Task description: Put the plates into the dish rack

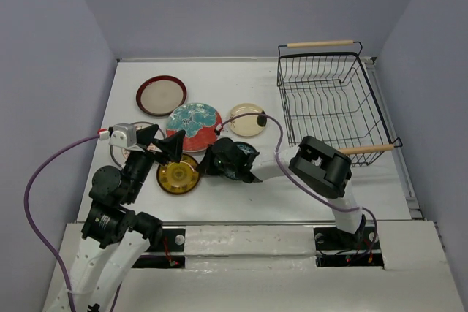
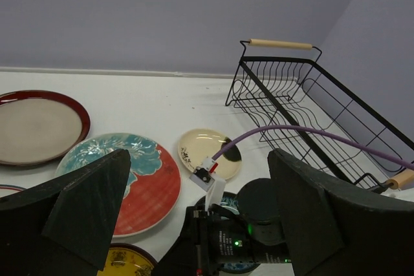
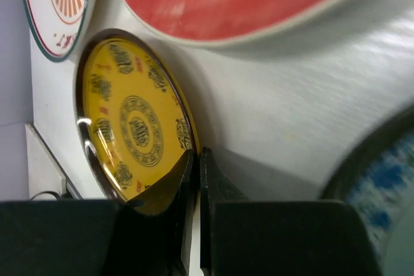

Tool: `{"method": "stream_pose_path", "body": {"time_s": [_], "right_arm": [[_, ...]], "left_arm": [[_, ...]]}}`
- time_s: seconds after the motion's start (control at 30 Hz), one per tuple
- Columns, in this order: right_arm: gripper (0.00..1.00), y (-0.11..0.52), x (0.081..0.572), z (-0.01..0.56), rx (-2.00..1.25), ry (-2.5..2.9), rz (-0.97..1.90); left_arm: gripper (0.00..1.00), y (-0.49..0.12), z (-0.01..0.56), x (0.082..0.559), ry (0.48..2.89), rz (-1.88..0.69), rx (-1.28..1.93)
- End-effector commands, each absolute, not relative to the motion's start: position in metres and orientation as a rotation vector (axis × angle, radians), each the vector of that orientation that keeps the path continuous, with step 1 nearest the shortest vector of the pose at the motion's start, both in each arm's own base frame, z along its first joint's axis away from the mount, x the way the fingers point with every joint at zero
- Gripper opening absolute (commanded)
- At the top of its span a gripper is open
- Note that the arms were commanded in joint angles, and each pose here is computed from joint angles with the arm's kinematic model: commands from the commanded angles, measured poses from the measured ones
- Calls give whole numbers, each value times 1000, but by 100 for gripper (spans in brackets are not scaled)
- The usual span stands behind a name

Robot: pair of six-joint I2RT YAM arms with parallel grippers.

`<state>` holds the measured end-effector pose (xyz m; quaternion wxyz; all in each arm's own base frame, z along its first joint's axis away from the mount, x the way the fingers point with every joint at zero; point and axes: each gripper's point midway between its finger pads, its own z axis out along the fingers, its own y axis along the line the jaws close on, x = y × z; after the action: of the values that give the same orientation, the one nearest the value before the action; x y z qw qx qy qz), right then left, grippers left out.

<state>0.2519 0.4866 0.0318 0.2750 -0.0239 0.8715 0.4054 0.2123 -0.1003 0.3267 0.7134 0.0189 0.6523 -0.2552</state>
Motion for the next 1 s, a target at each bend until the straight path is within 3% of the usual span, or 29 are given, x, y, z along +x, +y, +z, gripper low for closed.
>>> {"method": "stream_pose_path", "body": {"time_s": [0.0, 0.13, 0.17, 0.3, 0.53, 0.6, 0.77, 0.97], "right_arm": [[7, 460, 248, 63, -51, 2282, 1015], [7, 437, 233, 106, -175, 2248, 969], [7, 431, 237, 141, -201, 2176, 962], [7, 374, 265, 206, -181, 2057, 631], [7, 189, 353, 353, 118, 1763, 125], [7, 112, 371, 378, 270, 1670, -184], [7, -6, 405, 399, 418, 1532, -491], [7, -53, 441, 392, 357, 1527, -624]], "left_arm": [[99, -103, 335, 212, 1407, -570, 63], [99, -102, 336, 211, 1404, -571, 63], [99, -101, 337, 211, 1402, -567, 62], [99, -98, 337, 211, 1403, -554, 44], [99, -94, 339, 207, 1393, -554, 25], [99, -92, 340, 206, 1392, -546, 18], [99, -94, 342, 199, 1381, -560, 34], [99, -100, 342, 194, 1381, -587, 56]]}}
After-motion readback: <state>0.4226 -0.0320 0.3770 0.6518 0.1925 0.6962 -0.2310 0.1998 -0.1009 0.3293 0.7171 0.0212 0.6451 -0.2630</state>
